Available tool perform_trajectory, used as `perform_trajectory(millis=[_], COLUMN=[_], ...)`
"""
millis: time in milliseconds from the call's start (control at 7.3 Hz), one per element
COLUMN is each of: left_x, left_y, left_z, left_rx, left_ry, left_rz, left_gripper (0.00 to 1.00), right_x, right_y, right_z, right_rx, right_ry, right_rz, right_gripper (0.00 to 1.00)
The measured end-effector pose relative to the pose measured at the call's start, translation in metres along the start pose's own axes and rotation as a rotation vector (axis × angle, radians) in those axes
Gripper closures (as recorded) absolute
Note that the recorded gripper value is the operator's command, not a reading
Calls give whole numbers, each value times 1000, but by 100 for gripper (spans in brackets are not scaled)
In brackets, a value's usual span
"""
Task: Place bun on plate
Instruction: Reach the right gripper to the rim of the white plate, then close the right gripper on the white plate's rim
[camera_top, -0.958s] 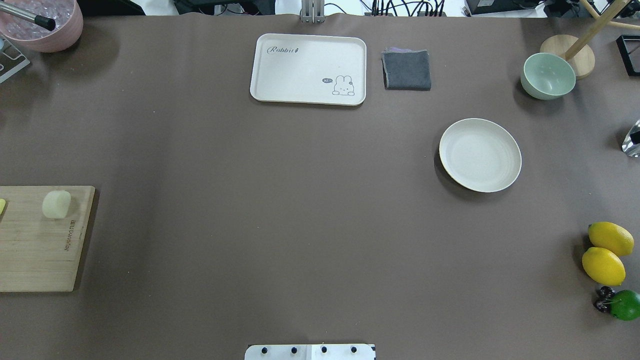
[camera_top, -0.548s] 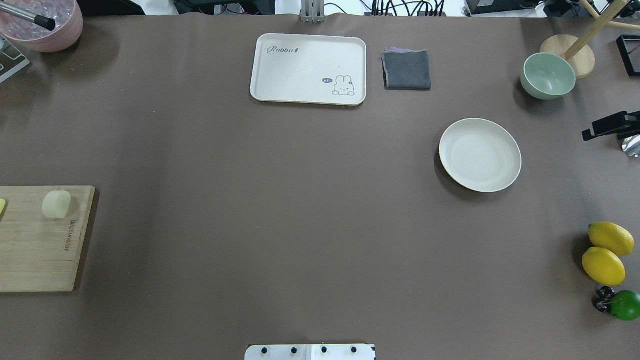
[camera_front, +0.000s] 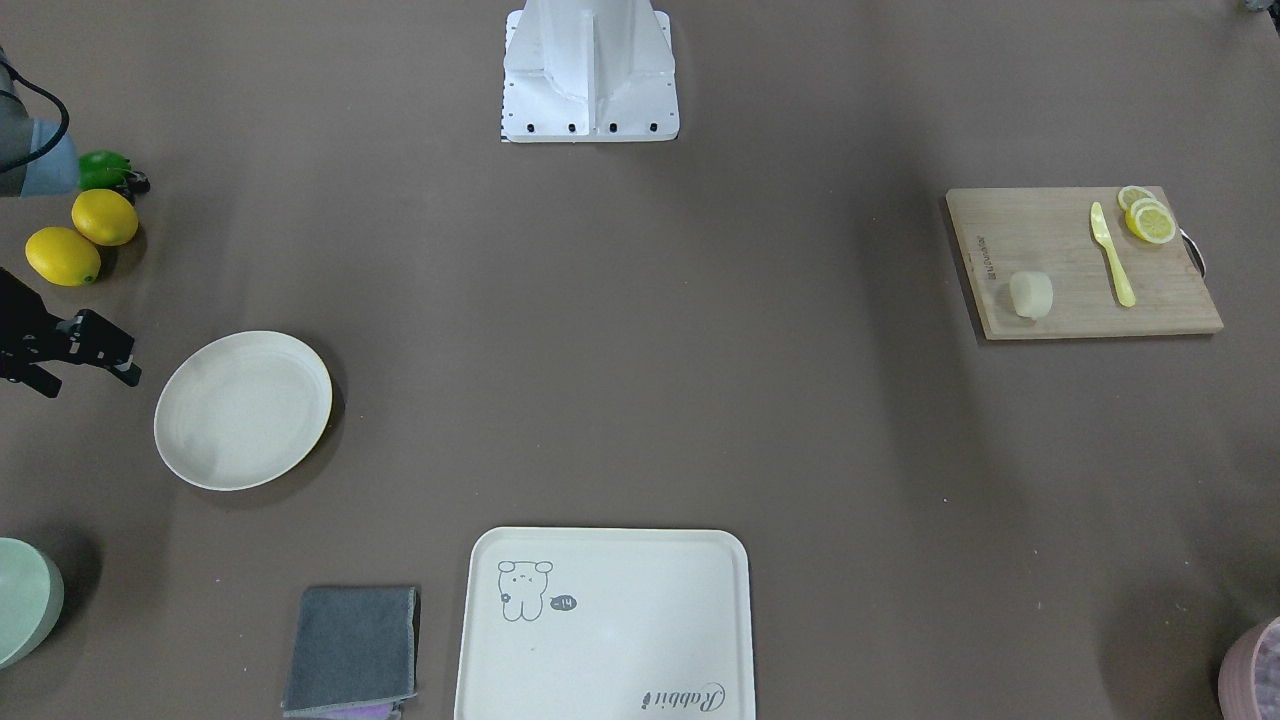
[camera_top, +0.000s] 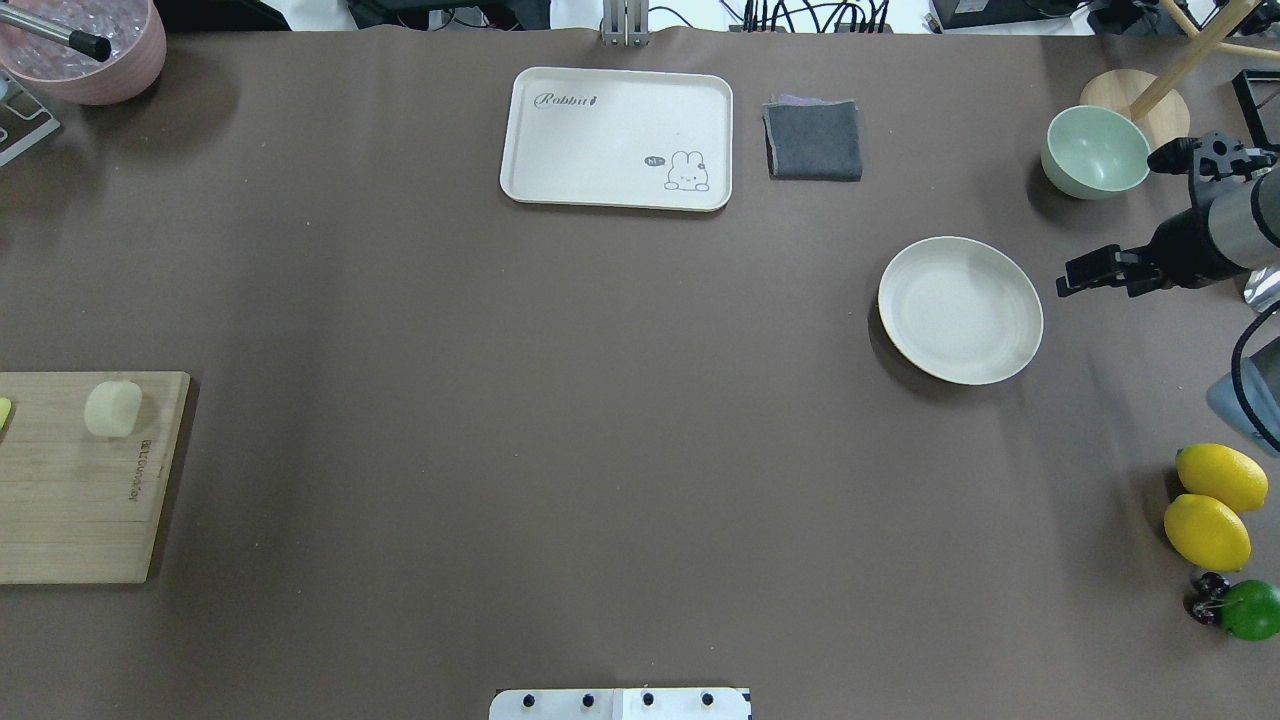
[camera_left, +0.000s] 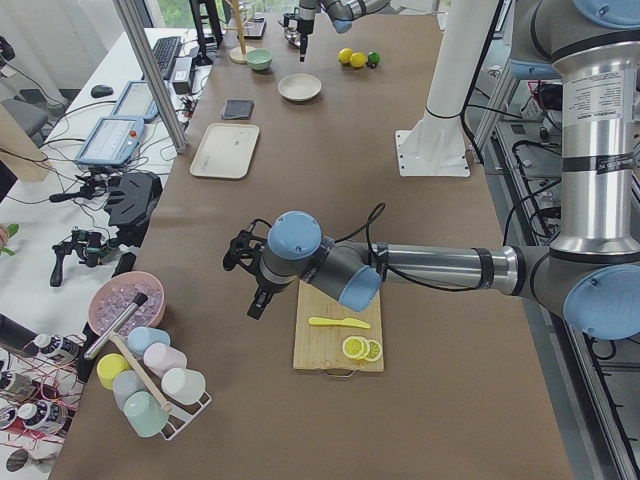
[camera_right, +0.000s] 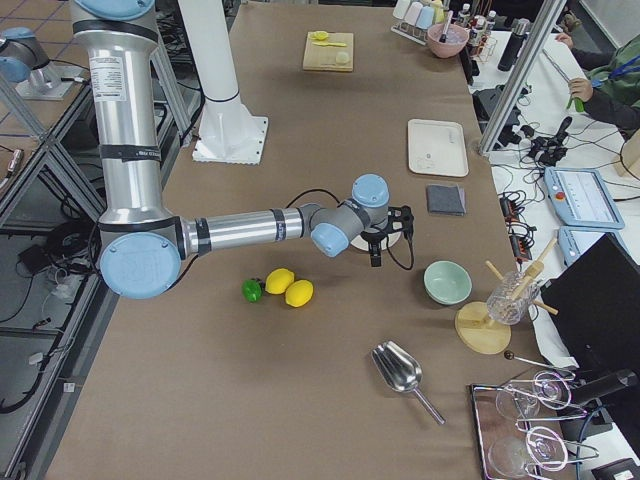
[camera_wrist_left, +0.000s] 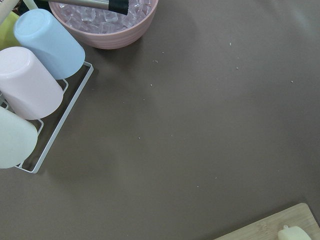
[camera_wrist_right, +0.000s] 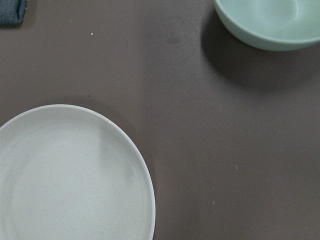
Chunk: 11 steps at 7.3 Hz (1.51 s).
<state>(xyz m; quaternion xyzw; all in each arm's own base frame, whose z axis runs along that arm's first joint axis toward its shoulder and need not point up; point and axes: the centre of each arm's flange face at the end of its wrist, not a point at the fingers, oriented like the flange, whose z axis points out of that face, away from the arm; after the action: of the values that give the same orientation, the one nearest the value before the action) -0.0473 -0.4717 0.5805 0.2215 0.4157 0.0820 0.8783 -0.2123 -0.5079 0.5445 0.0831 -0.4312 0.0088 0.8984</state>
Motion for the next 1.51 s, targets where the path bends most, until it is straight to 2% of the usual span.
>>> perform_trajectory(millis=[548, 685, 821, 958, 1232, 1506], left_x=[2, 2, 2, 2, 2, 2], left_y=[-1, -1, -1, -2, -2, -2], left_z=[-2, -2, -3, -3, -3, -3], left_rx=[3, 5, 6, 6, 7, 6], left_ry=[0, 1, 0, 0, 0, 1], left_rz=[-29, -29, -28, -28, -28, -28], left_gripper=[2, 2, 2, 2, 2, 2], right_x=[-16, -17, -17, -18, -23, -40], right_y=[28, 31, 33, 34, 33, 24], right_z=[50, 55, 60, 61, 60, 53], right_rx=[-59, -69, -77, -80, -77, -58], right_ry=[46, 50, 53, 53, 48, 26], right_rz=[19, 18, 17, 16, 21, 72], right_gripper=[1, 34, 94, 100, 100, 100])
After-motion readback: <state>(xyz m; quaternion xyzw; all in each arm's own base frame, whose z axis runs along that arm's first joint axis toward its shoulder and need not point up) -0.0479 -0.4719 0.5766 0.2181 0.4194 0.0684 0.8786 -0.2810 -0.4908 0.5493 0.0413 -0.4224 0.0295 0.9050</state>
